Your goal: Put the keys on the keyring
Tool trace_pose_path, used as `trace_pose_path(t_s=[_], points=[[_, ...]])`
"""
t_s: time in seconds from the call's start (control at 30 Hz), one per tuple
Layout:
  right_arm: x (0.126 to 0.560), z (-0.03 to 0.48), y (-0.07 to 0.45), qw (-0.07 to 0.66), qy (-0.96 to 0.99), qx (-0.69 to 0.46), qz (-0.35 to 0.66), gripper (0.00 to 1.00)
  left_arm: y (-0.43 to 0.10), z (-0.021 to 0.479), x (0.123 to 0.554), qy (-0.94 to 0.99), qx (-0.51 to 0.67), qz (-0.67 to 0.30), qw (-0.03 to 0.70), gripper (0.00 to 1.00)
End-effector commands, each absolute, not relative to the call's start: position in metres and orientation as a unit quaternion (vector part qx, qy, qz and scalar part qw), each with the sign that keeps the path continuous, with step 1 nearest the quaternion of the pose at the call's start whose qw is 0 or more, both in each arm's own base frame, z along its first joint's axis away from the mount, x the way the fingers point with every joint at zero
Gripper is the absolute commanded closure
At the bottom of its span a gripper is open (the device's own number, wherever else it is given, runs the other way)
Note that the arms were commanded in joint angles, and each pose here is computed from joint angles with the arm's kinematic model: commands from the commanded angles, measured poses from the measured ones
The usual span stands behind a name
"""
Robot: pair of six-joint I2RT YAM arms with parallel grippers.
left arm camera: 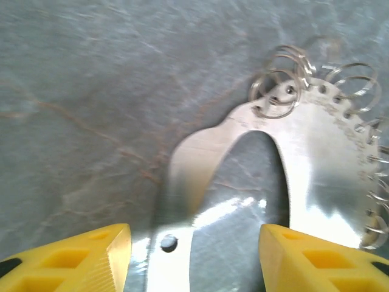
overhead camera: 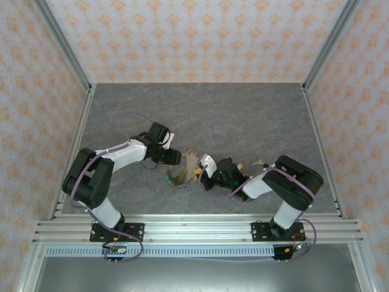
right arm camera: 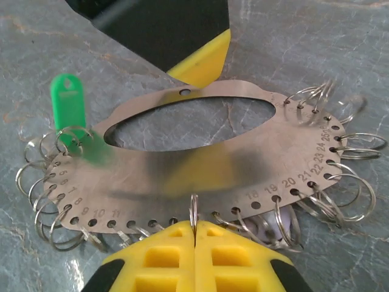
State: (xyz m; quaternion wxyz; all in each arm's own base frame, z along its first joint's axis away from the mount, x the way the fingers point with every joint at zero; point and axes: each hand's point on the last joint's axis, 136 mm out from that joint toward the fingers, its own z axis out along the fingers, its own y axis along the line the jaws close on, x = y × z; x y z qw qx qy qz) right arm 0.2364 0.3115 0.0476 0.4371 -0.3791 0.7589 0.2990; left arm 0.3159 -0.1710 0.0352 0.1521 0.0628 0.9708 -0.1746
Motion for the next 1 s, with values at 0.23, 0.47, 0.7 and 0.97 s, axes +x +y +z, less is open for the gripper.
trace_pose_path(t_s=[0.23,0.47,0.7,0.97], points=[[0.25,0.106,0.331,0.525,0.69,-0.344,0.36,1.0,-0.172,0.051,0.316,0.964,0.082,-0.181,0.179,0.66],[0.242,0.141,0.333,0.523,0.656,-0.366,0.402,1.0,-0.174,0.125,0.319,0.923,0.098,-0.22,0.3,0.65],[0.234,0.183,0.321,0.502,0.617,-0.419,0.438,1.0,-0.174,0.194,0.319,0.856,0.098,-0.265,0.433,0.53],[0.234,0.147,0.308,0.471,0.631,-0.559,0.259,1.0,-0.181,0.232,0.313,0.797,0.121,-0.304,0.508,0.44]])
